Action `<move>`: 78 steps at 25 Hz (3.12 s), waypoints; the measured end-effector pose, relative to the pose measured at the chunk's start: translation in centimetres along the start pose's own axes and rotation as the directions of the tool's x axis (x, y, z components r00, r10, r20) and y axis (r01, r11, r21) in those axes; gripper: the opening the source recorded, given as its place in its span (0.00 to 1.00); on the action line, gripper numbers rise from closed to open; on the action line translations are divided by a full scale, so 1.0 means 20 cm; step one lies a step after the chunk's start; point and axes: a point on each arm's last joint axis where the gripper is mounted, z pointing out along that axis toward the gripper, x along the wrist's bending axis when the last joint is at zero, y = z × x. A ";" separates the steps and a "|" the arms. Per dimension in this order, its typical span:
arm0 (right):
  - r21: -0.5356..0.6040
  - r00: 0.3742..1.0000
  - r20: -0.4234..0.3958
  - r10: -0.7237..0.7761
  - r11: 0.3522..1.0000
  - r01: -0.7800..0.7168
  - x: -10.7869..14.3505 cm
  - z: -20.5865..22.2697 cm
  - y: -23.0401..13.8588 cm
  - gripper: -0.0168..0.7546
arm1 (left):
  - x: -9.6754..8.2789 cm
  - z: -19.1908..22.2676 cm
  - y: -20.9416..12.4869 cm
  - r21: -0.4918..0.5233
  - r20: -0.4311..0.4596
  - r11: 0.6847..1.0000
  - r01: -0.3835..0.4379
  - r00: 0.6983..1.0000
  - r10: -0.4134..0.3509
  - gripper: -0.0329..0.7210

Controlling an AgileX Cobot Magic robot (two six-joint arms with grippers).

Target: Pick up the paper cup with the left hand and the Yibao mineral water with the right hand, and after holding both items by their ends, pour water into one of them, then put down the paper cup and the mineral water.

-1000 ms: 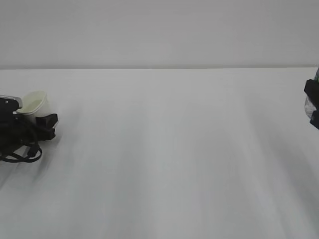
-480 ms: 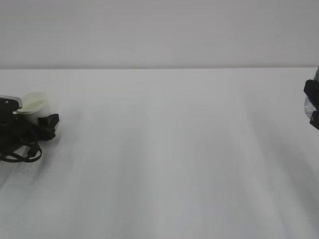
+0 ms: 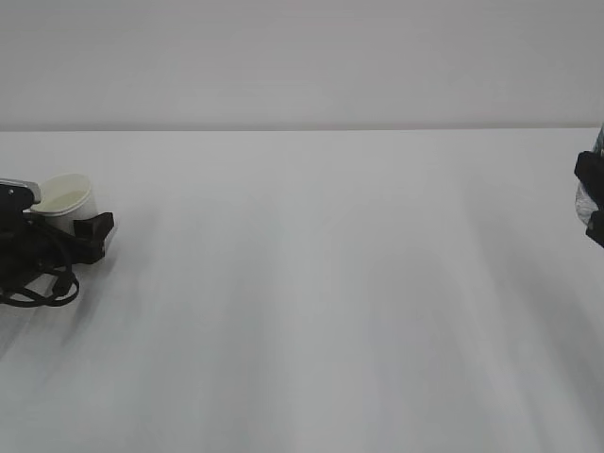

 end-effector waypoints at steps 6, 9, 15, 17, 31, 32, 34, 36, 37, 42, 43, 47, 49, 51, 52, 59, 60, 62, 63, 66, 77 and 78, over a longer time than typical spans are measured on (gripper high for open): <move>0.000 1.000 -0.002 -0.002 1.000 0.002 0.00 0.00 0.00 0.53 | -0.01 -0.02 -0.02 0.018 0.000 1.000 0.004 1.000 -0.004 0.79; 0.000 1.000 -0.005 -0.007 1.000 0.007 0.00 0.00 0.00 0.53 | -0.01 -0.03 -0.03 0.032 0.000 0.999 0.008 1.000 -0.008 0.79; 0.000 1.000 -0.006 -0.008 1.000 0.008 0.00 0.00 0.00 0.53 | -0.01 -0.04 0.04 -0.005 0.000 1.000 -0.001 1.000 0.001 0.79; 0.000 1.000 -0.006 -0.008 1.000 0.008 0.00 0.00 0.00 0.53 | -0.01 -0.04 0.06 -0.017 0.000 1.000 -0.004 1.000 0.004 0.79; 0.000 1.000 -0.008 -0.010 1.000 0.010 0.00 0.00 0.00 0.53 | -0.03 -0.13 0.07 0.003 -0.002 1.000 0.003 1.000 -0.003 0.79; 0.000 1.000 -0.008 -0.010 1.000 0.010 0.00 0.00 0.00 0.53 | -0.03 -0.13 0.07 0.002 -0.002 1.000 0.003 1.000 -0.003 0.79; 0.000 1.000 -0.008 -0.010 1.000 0.010 0.00 0.00 0.00 0.53 | -0.03 -0.14 0.06 0.009 -0.002 1.000 0.004 1.000 -0.004 0.79; 0.000 1.000 -0.008 -0.010 1.000 0.010 0.00 0.00 0.00 0.53 | -0.04 -0.15 0.05 0.018 -0.002 1.000 0.007 1.000 -0.007 0.79; 0.000 1.000 -0.008 -0.010 1.000 0.010 0.00 0.00 0.00 0.53 | -0.04 -0.16 0.05 0.022 -0.002 1.000 0.008 1.000 -0.008 0.79; 0.000 1.000 -0.008 -0.010 1.000 0.010 0.00 0.00 0.00 0.53 | -0.05 -0.19 0.05 0.032 -0.002 0.999 0.010 1.000 -0.010 0.79; 0.000 1.000 -0.009 -0.010 1.000 0.010 0.00 0.00 0.00 0.53 | -0.05 -0.20 0.05 0.036 -0.002 0.999 0.011 1.000 -0.011 0.79; 0.000 1.000 -0.009 -0.010 1.000 0.010 0.00 0.00 0.00 0.53 | -0.06 -0.22 0.05 0.046 -0.002 0.999 0.014 1.000 -0.014 0.79; 0.000 1.000 -0.009 -0.010 1.000 0.010 0.00 0.00 0.00 0.53 | -0.06 -0.23 0.05 0.046 -0.002 0.999 0.014 1.000 -0.014 0.79; 0.000 1.000 -0.009 -0.010 1.000 0.010 0.00 0.00 0.00 0.53 | -0.06 -0.24 0.06 0.044 -0.002 0.999 0.013 1.000 -0.013 0.79; 0.001 1.000 -0.009 -0.008 1.000 0.008 0.00 0.00 0.00 0.53 | -0.06 -0.25 0.06 0.044 -0.004 0.999 0.014 1.000 -0.014 0.79; 0.001 1.000 -0.013 -0.004 1.000 0.004 0.01 0.00 0.00 0.53 | -0.07 -0.29 0.09 0.040 -0.011 0.999 0.010 1.000 -0.010 0.79; 0.001 1.000 -0.013 -0.002 1.000 0.002 0.01 0.00 0.00 0.53 | -0.07 -0.30 0.10 0.036 -0.013 0.999 0.010 1.000 -0.010 0.79; 0.001 1.000 -0.013 0.000 1.000 0.000 0.01 0.00 0.00 0.53 | -0.07 -0.31 0.11 0.028 -0.015 1.000 0.007 1.000 -0.006 0.79; 0.001 1.000 -0.013 -0.001 1.000 0.001 0.01 0.00 0.00 0.53 | -0.07 -0.32 0.12 0.024 -0.016 1.000 0.007 1.000 -0.006 0.79; 0.001 1.000 -0.014 -0.001 1.000 0.001 0.01 0.00 0.00 0.53 | -0.08 -0.34 0.14 0.017 -0.018 1.000 0.006 1.000 -0.006 0.79; 0.001 1.000 -0.014 0.000 1.000 0.000 0.01 0.00 0.00 0.53 | -0.10 -0.43 0.19 -0.005 -0.023 1.000 0.001 1.000 -0.001 0.76; 0.000 1.000 -0.014 0.001 1.000 -0.001 0.01 0.00 0.00 0.53 | -0.10 -0.43 0.21 -0.015 -0.023 1.000 -0.002 1.000 0.001 0.76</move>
